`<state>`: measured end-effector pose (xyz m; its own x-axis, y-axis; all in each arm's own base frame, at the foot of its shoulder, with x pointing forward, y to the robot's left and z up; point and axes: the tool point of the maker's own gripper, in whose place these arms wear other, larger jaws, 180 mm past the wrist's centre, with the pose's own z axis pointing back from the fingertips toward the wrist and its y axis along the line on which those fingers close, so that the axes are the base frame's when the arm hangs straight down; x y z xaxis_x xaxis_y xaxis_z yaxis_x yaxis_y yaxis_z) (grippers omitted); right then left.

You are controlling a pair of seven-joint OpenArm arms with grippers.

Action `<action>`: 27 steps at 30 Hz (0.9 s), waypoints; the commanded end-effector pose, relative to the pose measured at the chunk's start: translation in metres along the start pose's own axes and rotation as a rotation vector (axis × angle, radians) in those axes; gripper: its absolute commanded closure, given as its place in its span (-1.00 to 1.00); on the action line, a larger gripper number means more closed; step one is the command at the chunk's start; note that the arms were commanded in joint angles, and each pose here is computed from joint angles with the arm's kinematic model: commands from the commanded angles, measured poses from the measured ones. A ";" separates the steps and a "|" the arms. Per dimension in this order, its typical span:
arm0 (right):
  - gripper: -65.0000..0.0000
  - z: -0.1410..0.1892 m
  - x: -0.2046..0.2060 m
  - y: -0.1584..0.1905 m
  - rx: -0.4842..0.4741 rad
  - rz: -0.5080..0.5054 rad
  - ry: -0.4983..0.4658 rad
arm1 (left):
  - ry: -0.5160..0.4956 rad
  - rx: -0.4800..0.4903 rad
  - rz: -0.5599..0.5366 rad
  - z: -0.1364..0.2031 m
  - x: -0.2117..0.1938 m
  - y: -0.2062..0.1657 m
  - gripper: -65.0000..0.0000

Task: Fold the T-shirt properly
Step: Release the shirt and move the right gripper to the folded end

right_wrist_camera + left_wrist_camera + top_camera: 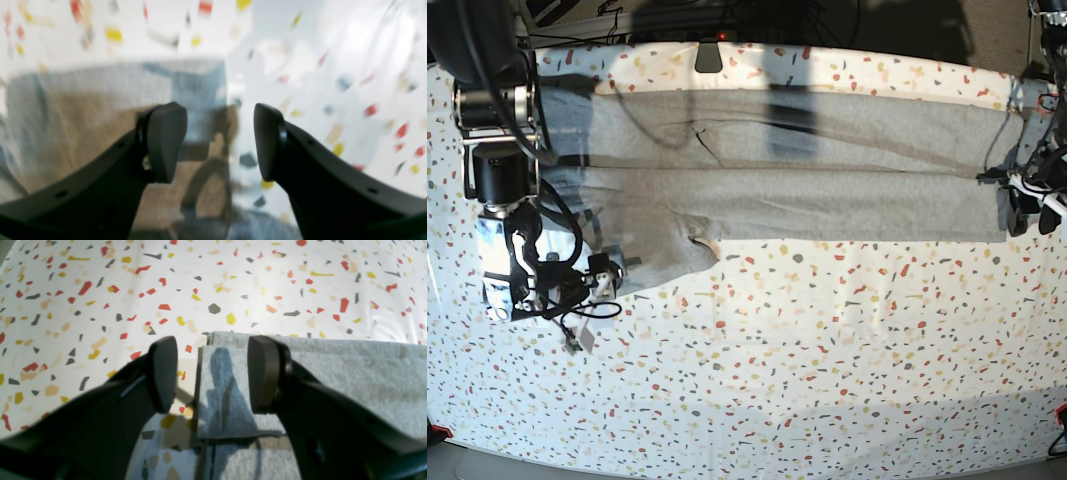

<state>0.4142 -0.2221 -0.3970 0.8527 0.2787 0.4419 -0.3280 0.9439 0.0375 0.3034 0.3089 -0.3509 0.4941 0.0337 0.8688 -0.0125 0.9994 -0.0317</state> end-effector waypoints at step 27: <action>0.69 -0.001 0.016 0.009 -0.013 0.043 -0.036 | -0.063 0.003 -0.018 0.002 0.022 0.004 -0.02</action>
<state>0.4106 -0.2061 -0.4088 0.8458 0.3096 0.4345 -0.3552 0.9344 0.0257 0.3034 0.3089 -0.3509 0.4941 0.0337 0.8688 -0.0125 0.9994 -0.0317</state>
